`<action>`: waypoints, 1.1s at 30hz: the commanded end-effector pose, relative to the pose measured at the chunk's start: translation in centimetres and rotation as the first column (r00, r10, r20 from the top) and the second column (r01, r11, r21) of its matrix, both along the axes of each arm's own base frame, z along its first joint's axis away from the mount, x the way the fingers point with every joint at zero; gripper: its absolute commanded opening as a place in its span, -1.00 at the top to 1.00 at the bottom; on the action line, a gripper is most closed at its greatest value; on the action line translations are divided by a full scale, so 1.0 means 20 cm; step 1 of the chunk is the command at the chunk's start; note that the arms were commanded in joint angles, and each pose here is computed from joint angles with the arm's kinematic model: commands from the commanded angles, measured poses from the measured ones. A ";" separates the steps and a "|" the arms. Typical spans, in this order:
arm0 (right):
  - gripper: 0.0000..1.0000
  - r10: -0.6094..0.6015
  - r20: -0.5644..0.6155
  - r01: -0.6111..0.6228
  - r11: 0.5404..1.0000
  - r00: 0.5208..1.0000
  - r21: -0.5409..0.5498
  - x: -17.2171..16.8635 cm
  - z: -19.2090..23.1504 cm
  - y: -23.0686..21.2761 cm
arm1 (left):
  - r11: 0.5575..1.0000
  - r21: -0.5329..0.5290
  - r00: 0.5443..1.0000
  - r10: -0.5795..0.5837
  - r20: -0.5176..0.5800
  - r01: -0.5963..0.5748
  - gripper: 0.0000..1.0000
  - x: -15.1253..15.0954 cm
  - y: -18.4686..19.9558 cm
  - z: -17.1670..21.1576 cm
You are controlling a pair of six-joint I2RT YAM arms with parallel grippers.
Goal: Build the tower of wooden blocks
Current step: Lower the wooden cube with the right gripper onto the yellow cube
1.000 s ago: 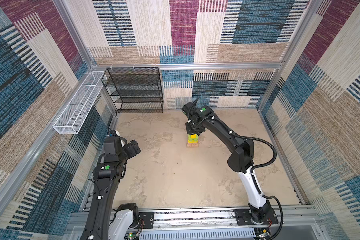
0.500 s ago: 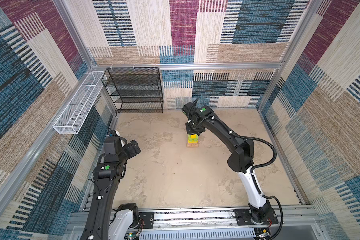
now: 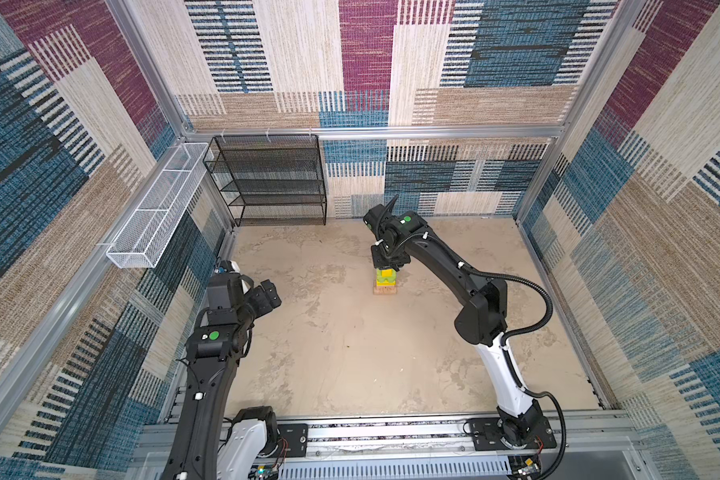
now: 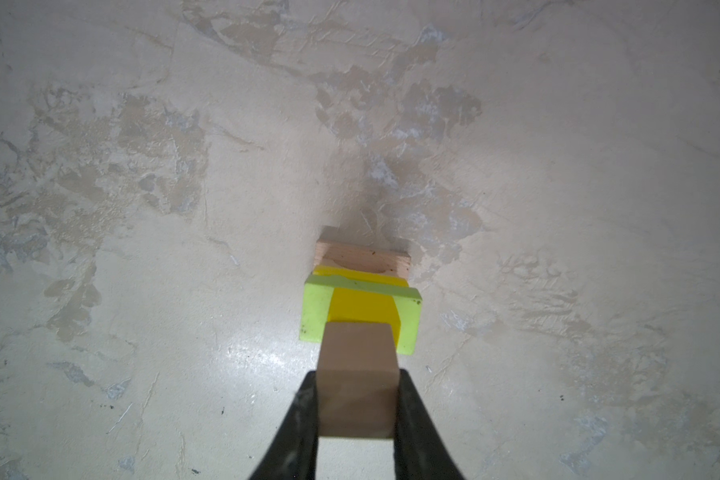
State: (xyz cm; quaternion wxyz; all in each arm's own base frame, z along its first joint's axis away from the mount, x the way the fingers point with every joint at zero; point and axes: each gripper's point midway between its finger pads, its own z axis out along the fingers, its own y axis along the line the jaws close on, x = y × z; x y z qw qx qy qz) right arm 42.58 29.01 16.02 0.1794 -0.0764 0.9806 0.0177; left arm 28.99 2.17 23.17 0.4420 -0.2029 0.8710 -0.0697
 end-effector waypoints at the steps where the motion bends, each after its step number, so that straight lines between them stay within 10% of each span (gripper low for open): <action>1: 0.41 -0.012 0.002 0.012 1.000 1.000 0.012 0.00 0.01 0.01 | 1.000 0.020 1.000 -0.008 0.018 0.008 -0.83 0.01 0.01 0.02; 33: 0.37 -0.056 0.015 0.056 0.998 0.998 0.007 0.02 0.01 -0.01 | 1.000 0.021 1.000 -0.008 0.024 0.007 -0.82 0.01 0.01 0.02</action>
